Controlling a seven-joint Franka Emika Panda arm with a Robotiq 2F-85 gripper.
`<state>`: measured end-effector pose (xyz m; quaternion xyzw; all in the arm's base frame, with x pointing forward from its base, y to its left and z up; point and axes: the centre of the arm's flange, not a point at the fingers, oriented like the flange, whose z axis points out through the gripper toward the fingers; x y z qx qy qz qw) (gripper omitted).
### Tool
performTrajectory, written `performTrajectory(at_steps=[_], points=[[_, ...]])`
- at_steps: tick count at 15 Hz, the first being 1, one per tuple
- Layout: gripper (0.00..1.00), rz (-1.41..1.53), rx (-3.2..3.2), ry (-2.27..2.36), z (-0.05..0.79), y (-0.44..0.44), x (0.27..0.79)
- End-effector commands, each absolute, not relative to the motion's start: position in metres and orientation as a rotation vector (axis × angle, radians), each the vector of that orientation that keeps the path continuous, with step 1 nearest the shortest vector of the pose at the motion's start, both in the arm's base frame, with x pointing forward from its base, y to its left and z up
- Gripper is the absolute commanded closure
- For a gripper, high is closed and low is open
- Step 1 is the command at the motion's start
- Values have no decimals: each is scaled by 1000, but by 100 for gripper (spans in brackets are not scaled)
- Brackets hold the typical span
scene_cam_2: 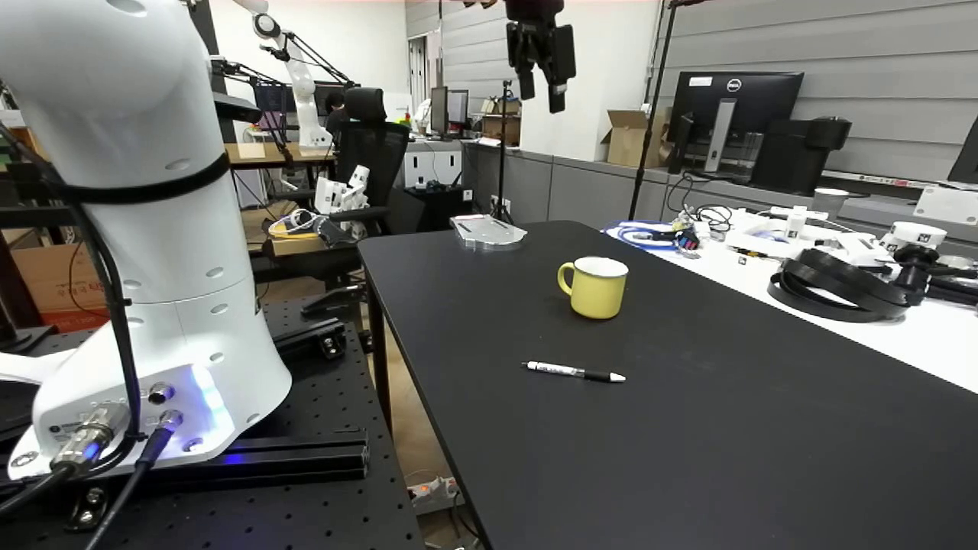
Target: Put the pen in the cup
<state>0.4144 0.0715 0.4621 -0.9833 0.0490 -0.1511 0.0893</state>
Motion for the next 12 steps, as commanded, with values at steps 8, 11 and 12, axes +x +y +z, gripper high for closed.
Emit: performTrajectory(at_steps=[8, 11, 12], points=[[0, -419, -2912, 679, 425, -55, 497], [0, -358, -2882, 756, 395, -78, 506], [0, -339, -2872, 784, 386, -81, 509]])
